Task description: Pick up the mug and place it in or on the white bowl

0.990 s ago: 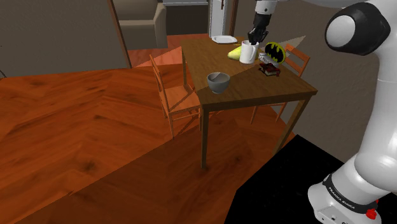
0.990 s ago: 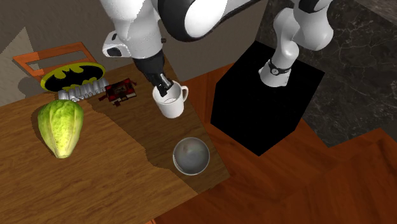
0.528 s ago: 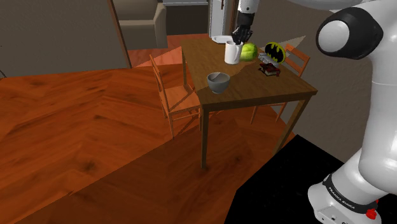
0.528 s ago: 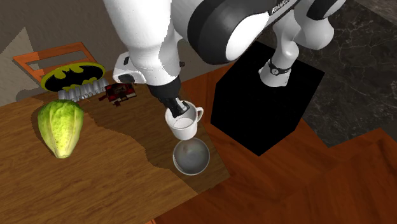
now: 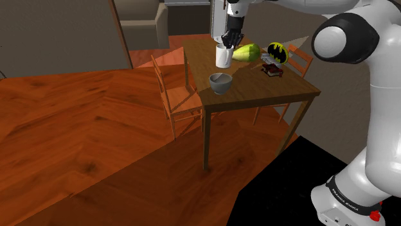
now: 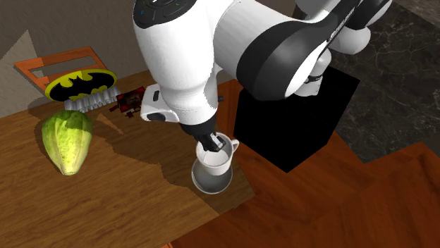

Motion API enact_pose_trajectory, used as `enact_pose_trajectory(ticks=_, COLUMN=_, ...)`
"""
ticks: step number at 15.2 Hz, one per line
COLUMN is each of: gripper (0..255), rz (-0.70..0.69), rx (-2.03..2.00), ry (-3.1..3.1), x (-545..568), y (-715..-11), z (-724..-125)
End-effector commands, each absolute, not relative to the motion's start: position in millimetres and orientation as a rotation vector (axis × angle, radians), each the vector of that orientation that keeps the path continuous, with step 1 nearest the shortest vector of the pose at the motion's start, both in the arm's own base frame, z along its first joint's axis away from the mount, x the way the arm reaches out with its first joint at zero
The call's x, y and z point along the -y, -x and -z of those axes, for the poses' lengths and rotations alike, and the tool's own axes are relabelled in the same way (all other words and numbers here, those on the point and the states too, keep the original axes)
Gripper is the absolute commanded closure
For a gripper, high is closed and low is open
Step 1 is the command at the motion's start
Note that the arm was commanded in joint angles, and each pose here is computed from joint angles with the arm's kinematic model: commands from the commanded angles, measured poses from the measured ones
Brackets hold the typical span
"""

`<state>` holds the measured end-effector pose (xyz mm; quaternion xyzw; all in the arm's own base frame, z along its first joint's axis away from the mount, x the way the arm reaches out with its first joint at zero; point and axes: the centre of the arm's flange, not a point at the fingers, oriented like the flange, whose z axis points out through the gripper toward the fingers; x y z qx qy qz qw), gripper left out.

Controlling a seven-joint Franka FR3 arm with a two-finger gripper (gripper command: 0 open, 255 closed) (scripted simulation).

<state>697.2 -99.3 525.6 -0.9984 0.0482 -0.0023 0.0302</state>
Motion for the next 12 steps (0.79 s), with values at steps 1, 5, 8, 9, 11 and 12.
enact_pose_trajectory(ticks=1, gripper=255, rz=0.009, rx=-0.149, ry=3.078, x=98, y=-698, z=-515)
enact_pose_trajectory(ticks=5, gripper=255, rz=0.009, rx=-0.149, ry=3.078, x=98, y=-698, z=-494)
enact_pose_trajectory(ticks=8, gripper=255, rz=0.009, rx=-0.149, ry=3.078, x=98, y=-698, z=-478)
enact_pose_trajectory(ticks=9, gripper=255, rz=0.009, rx=-0.149, ry=3.078, x=98, y=-698, z=-473)
enact_pose_trajectory(ticks=11, gripper=255, rz=0.009, rx=-0.149, ry=3.078, x=98, y=-698, z=-462)
enact_pose_trajectory(ticks=12, gripper=255, rz=0.009, rx=-0.149, ry=3.078, x=98, y=-698, z=-457)
